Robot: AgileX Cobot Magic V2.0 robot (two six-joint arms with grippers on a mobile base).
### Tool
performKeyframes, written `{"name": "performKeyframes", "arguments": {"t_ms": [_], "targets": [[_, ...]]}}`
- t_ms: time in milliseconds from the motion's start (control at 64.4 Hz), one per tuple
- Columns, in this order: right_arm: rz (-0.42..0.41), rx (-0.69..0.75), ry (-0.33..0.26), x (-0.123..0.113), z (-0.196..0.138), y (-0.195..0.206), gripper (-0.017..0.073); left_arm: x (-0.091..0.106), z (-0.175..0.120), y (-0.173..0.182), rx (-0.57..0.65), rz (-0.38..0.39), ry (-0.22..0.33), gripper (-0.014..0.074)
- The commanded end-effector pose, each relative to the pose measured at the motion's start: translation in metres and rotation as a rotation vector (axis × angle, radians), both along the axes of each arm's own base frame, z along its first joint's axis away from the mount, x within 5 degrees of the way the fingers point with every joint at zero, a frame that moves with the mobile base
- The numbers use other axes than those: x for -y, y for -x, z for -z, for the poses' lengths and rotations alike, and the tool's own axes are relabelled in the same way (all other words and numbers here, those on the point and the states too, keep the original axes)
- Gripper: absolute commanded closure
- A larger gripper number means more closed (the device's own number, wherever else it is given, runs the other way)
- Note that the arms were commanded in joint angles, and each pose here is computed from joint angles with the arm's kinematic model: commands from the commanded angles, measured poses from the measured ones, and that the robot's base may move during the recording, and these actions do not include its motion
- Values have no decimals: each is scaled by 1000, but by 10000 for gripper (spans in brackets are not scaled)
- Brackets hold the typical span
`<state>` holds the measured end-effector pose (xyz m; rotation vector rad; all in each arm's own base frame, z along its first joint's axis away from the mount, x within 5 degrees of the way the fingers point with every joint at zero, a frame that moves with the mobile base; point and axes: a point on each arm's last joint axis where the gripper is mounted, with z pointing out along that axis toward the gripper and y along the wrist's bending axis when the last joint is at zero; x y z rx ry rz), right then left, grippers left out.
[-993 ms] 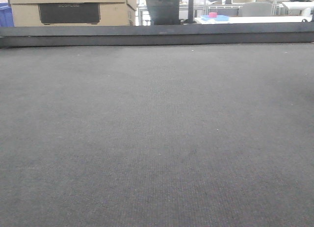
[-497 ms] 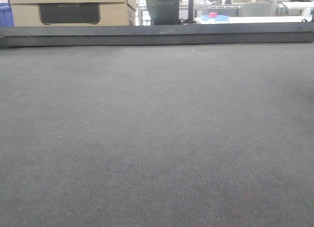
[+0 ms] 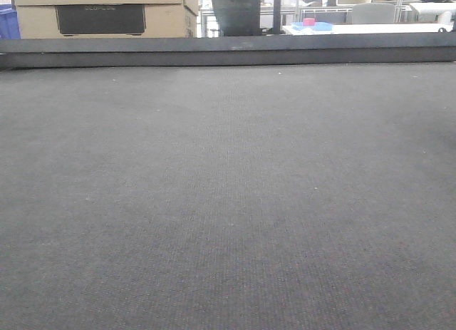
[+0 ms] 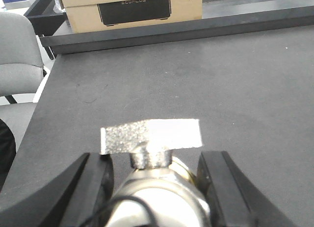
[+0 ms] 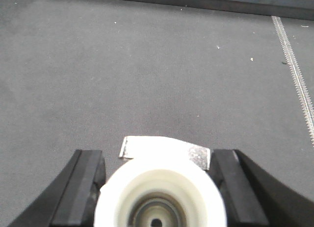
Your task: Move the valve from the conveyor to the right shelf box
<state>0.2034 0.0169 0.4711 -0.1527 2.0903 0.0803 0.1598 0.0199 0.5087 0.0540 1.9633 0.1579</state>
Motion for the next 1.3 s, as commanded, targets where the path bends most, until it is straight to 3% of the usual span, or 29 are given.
{"name": "performKeyframes", "arguments": {"t_ms": [0,1288], "targets": [[9,85,0,2,-12,4,713,2,-9,2,72,6,2,704],[12,86,-1,1,-9,-7,713,2,-10,7,83,6,1,704]]}}
